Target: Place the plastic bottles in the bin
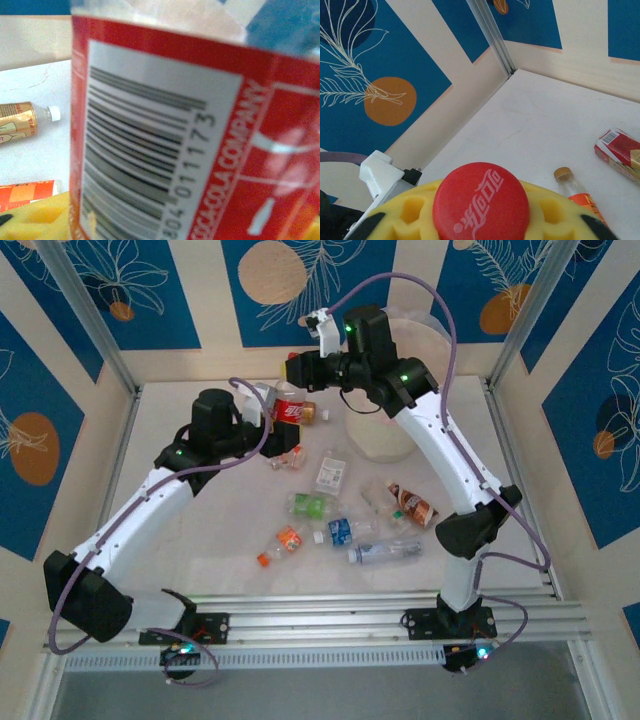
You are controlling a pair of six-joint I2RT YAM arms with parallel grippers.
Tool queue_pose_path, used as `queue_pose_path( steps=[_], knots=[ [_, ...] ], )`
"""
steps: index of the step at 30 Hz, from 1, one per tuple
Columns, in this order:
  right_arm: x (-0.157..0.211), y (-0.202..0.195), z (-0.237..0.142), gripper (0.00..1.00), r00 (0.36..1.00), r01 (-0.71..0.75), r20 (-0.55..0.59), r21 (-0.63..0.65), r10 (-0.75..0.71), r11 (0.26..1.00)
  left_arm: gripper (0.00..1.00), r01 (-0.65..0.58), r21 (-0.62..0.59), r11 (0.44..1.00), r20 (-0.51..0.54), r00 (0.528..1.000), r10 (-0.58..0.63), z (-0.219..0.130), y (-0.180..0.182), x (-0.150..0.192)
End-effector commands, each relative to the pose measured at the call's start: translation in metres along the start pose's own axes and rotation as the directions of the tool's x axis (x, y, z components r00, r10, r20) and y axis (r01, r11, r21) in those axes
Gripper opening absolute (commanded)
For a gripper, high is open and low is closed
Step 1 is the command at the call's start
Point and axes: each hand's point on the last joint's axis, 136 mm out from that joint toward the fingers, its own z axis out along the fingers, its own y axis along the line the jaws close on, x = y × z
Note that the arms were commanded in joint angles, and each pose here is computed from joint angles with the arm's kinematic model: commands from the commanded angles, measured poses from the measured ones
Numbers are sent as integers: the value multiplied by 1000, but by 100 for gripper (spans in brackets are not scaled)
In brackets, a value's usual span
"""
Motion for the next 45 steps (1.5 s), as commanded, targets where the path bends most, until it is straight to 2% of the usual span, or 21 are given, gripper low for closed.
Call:
queue_pose_path(
  steps=[1,2,4,5,11,14,19,22,25,30,35,45],
  knots=[
    [-7,2,-7,9,999,32,18,29,-32,999,72,-43,36,998,68,997,40,-15,-17,-25],
    [-8,1,-9,8,999,35,20,37,-36,999,78,-41,30,999,69,997,39,-16,-17,-25],
    [-13,1,-13,5,998,52,35,58,-54,997,98,-34,11,999,70,997,33,-19,-15,-25],
    [-15,-1,-16,4,997,62,41,77,-65,995,99,-32,1,999,74,997,32,-21,-14,-25],
    [-44,-7,-47,2,977,139,130,215,-169,967,99,-15,-63,998,89,996,20,-38,-8,-20],
    [-67,-10,-70,2,947,188,191,322,-258,928,100,-4,-95,995,91,996,13,-45,-4,-14],
    [-102,-30,-105,2,868,245,239,555,-435,795,100,4,-149,989,99,995,11,-56,3,-7],
    [-117,-44,-118,1,830,256,232,649,-508,716,99,10,-157,988,93,996,5,-56,5,-3],
    [-130,-54,-130,1,806,250,232,700,-545,669,100,17,-161,987,81,997,-4,-55,7,1],
    [-149,-67,-147,1,776,216,266,741,-572,637,99,28,-171,985,67,998,-17,-55,10,8],
    [-154,-91,-150,1,785,177,248,788,-567,590,100,32,-190,981,62,998,-21,-57,13,13],
    [-123,-139,-116,1,882,125,156,832,-444,540,99,39,-236,971,15,999,-37,-61,21,28]
  ],
)
